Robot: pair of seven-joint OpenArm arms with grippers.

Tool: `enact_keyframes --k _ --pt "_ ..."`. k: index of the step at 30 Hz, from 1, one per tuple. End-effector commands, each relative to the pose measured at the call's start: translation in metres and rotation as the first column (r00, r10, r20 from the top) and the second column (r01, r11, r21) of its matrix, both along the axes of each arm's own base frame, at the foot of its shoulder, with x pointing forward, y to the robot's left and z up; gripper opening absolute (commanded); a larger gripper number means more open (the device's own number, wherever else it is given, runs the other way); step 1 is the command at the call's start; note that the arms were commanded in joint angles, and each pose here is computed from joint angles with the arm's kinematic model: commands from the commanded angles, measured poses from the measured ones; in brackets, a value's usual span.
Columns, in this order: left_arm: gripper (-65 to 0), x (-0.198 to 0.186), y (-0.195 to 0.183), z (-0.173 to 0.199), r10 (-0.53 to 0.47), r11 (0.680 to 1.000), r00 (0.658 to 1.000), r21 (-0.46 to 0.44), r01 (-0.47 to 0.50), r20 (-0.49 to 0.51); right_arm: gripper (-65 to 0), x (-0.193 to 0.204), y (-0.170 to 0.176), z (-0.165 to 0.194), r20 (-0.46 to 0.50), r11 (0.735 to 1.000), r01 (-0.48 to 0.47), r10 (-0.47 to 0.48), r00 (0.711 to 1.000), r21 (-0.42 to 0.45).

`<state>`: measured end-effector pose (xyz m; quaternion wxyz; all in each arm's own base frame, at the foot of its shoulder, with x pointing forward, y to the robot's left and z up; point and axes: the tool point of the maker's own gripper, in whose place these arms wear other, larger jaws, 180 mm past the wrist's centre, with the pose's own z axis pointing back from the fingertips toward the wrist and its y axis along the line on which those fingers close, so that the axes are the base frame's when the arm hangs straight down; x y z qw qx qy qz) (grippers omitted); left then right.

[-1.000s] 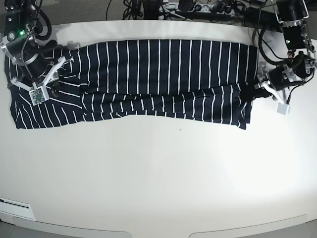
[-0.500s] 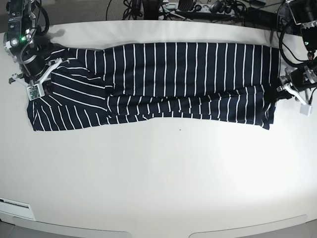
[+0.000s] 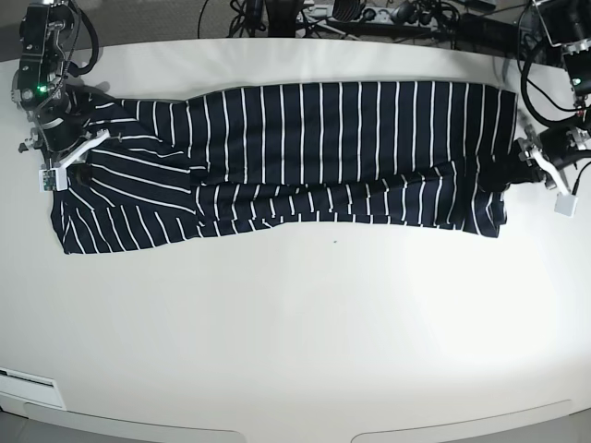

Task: Fold the T-shirt properly
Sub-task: 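Lift the strip end with the left gripper and fold it toward the right gripper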

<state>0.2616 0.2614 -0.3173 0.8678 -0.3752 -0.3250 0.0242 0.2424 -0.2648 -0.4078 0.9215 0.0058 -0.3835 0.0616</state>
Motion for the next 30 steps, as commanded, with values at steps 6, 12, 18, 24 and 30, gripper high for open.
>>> enact_keyframes --k 6,12,18,24,30 --pt "-65.0 0.022 -0.022 0.035 -0.029 0.999 0.991 -0.028 0.032 0.129 -65.0 -0.023 0.003 -0.020 -0.134 1.000 -0.015 0.014 0.991 -0.006" --pt "-65.0 0.022 -0.066 0.047 -0.061 0.993 0.975 -0.090 0.082 0.214 -65.0 -0.026 0.002 -0.023 -0.163 1.000 -0.015 0.013 0.987 -0.011" --pt "-65.0 0.015 -0.107 0.037 -0.095 0.975 0.975 -0.178 0.132 0.203 -65.0 -0.027 0.002 -0.024 -0.168 1.000 -0.018 0.016 0.986 -0.010" --pt "-65.0 0.004 -0.172 0.027 -0.206 0.927 0.957 -0.272 0.258 0.205 -65.0 -0.029 0.002 -0.025 -0.179 1.000 -0.018 0.016 0.984 -0.012" --pt "-65.0 -0.008 -0.242 0.036 -0.295 0.845 0.915 -0.373 0.384 0.274 -65.0 -0.029 0.002 -0.025 -0.179 1.000 -0.018 0.016 0.984 -0.012"
